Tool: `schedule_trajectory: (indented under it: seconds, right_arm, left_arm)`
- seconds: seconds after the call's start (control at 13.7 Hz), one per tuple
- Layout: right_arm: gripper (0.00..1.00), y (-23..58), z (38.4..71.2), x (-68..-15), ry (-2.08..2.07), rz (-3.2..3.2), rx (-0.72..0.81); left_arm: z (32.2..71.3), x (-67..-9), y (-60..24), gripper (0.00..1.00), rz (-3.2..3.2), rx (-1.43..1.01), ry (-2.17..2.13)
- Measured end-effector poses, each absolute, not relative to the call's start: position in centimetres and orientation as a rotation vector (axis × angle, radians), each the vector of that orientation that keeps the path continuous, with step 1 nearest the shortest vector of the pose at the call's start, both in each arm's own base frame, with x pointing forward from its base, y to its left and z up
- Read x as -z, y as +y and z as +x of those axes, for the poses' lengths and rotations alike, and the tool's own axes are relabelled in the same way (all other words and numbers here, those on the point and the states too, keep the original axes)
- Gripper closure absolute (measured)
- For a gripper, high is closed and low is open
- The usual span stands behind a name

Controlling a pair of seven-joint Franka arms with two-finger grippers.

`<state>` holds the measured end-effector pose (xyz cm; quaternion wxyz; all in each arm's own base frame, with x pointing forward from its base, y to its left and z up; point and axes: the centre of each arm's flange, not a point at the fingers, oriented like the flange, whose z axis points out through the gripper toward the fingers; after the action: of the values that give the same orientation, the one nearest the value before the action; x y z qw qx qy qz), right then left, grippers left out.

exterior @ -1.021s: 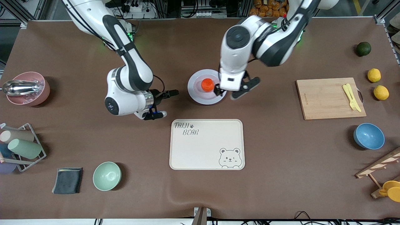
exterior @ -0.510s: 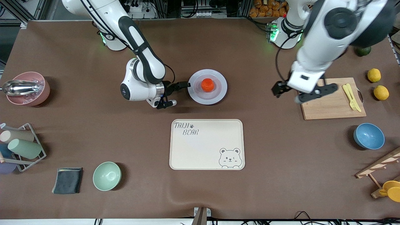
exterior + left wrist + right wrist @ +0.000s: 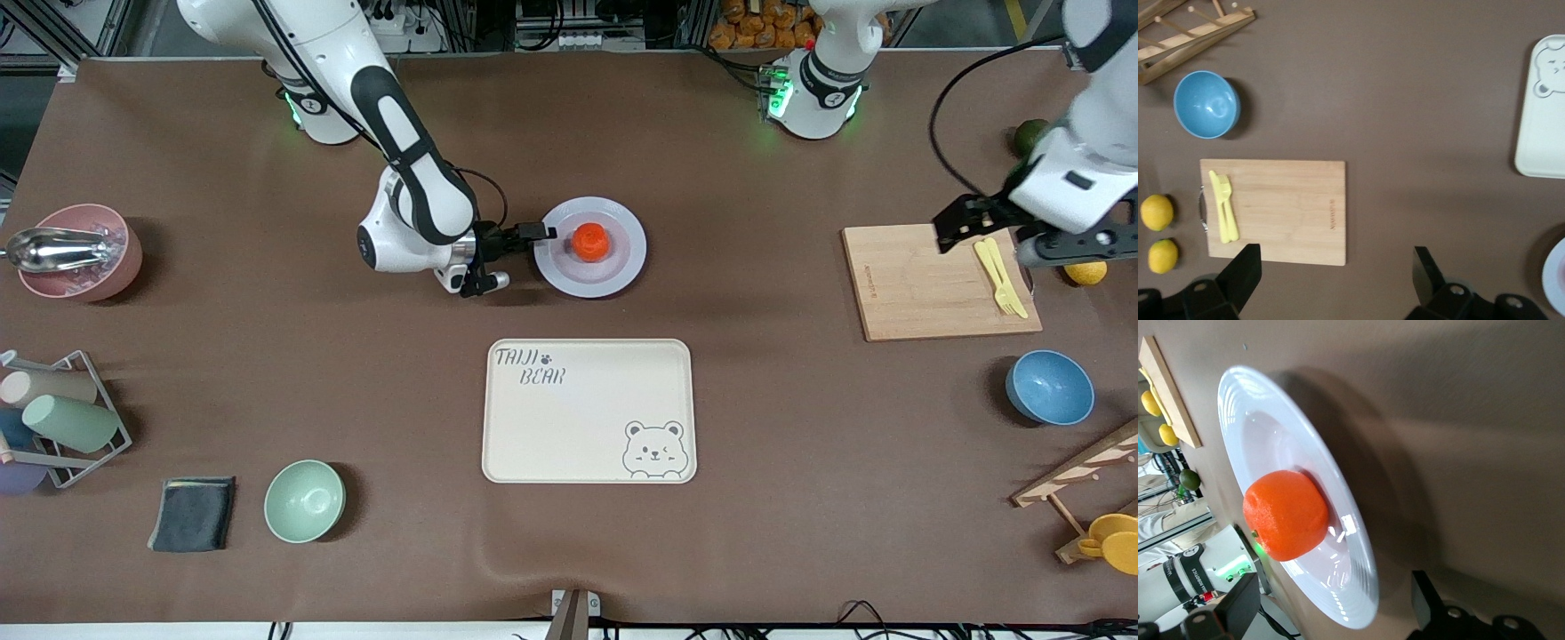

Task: Place orange and plate with both arms
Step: 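Release the orange and withdraw the left gripper while the right gripper grips the plate, then slide the plate with the right gripper onto the bear tray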

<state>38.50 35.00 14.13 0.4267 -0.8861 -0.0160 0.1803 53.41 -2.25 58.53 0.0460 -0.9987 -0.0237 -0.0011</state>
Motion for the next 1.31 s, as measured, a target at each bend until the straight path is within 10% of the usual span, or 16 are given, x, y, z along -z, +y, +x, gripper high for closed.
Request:
schedule_trajectory:
  seconds: [0.15,0.73,1.31]
  right_arm:
    - [0.0,35.9,37.2,-12.8,-0.047,-2.182,-0.42]
    - [0.89,36.7,36.7,-11.7,-0.05,-2.138,-0.355]
    - [0.89,38.4,42.6,-18.1,-0.064,-2.06,-0.192]
  left_arm:
    - [53.3,-59.6,-0.5,0.0,-3.054,0.004,-0.099]
    - [52.8,-62.6,-0.7,0.0,-3.076,-0.005,-0.107]
    - [55.1,-62.2,-1.9,0.0,-3.099,0.044,-0.053]
